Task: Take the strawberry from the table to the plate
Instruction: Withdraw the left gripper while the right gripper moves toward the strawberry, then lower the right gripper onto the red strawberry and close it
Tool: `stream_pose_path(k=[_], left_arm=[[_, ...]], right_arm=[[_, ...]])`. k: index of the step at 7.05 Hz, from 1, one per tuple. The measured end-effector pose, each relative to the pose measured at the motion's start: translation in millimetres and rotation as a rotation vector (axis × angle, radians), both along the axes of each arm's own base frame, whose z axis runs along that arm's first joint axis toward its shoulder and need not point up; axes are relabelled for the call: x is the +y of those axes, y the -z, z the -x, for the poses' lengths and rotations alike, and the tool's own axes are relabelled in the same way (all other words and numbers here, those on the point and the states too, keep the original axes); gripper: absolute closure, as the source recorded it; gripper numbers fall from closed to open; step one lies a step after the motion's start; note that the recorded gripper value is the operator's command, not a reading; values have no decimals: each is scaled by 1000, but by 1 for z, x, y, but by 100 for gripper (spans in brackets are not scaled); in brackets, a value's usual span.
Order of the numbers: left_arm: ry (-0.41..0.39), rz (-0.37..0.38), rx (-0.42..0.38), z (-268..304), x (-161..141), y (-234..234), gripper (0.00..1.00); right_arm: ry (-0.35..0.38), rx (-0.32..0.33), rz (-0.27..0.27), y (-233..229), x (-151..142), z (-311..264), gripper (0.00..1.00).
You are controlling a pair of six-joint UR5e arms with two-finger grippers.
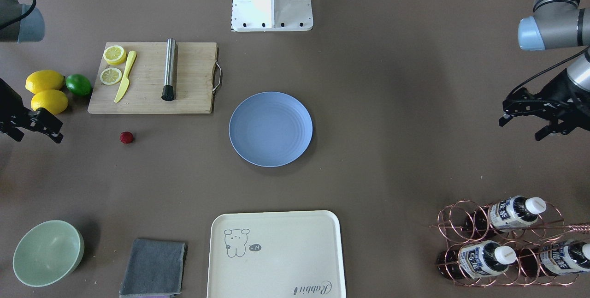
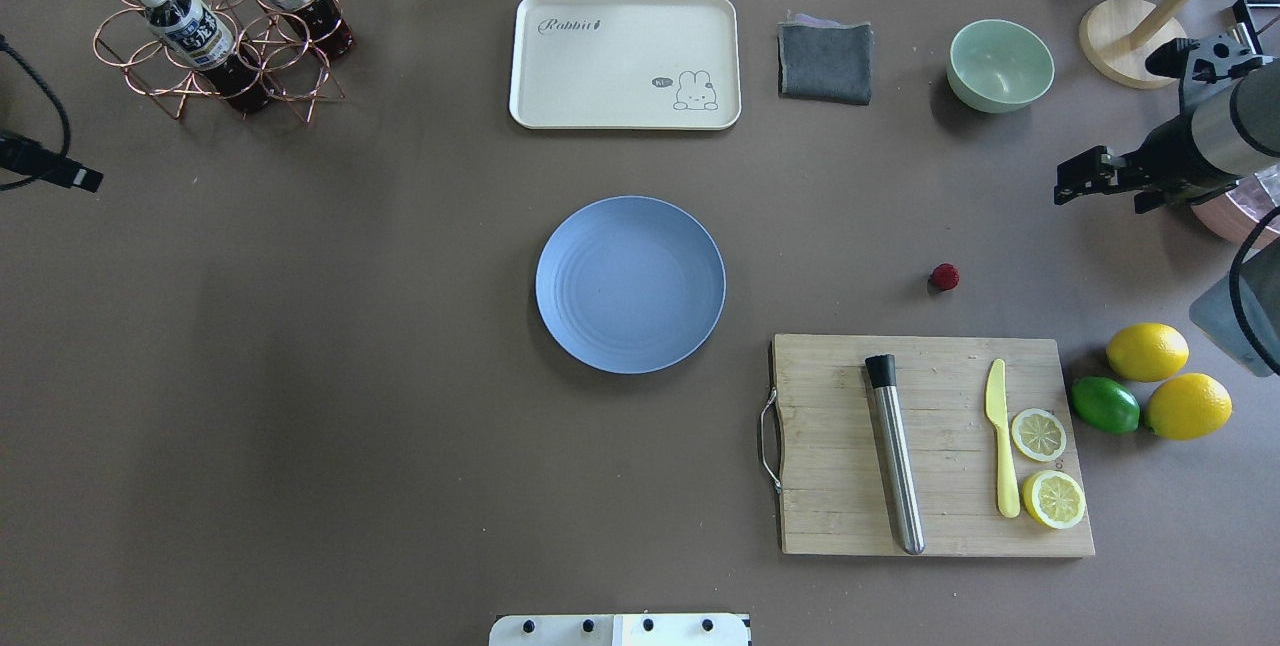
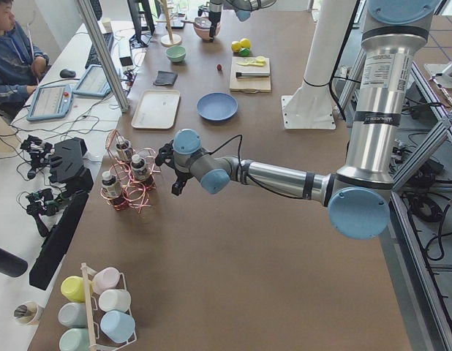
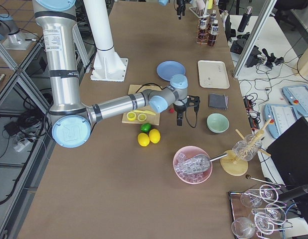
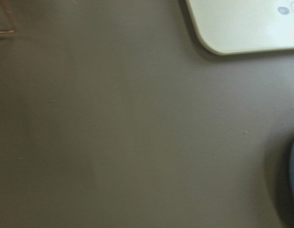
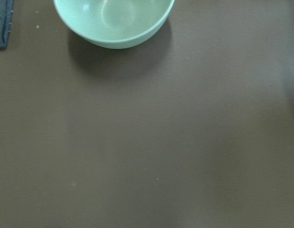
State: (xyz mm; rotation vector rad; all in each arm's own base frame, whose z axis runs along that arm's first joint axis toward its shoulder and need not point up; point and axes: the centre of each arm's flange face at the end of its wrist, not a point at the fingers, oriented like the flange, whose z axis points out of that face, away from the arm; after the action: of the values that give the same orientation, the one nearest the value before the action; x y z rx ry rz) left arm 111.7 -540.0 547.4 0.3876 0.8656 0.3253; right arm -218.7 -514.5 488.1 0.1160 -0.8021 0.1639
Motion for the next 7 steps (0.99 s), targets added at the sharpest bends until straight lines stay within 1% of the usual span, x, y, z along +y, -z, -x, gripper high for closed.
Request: stream_pose_path(k=[1, 2, 3, 4, 5, 6, 7], left_arm=[[-28, -22, -75, 56, -2, -23, 2], [-50, -15, -131, 112, 1, -42, 2], [-67, 3, -164, 154, 8, -57, 2], [-87, 21, -181, 174, 17, -72, 2], [-100, 41, -182, 181, 26, -88, 2], [-105, 45, -179, 183, 32, -94, 2], [-107, 46, -178, 184, 36, -97, 2]], right_arm=[[-3, -10, -7, 18, -1, 26, 0], [-6, -18, -11, 34, 0, 49, 0], [-6, -19, -11, 41, 3, 66, 0], [-3, -16, -15, 46, 7, 79, 0], [1, -2, -28, 50, 10, 97, 0], [-1, 17, -37, 50, 16, 116, 1], [-4, 26, -33, 48, 23, 128, 3]])
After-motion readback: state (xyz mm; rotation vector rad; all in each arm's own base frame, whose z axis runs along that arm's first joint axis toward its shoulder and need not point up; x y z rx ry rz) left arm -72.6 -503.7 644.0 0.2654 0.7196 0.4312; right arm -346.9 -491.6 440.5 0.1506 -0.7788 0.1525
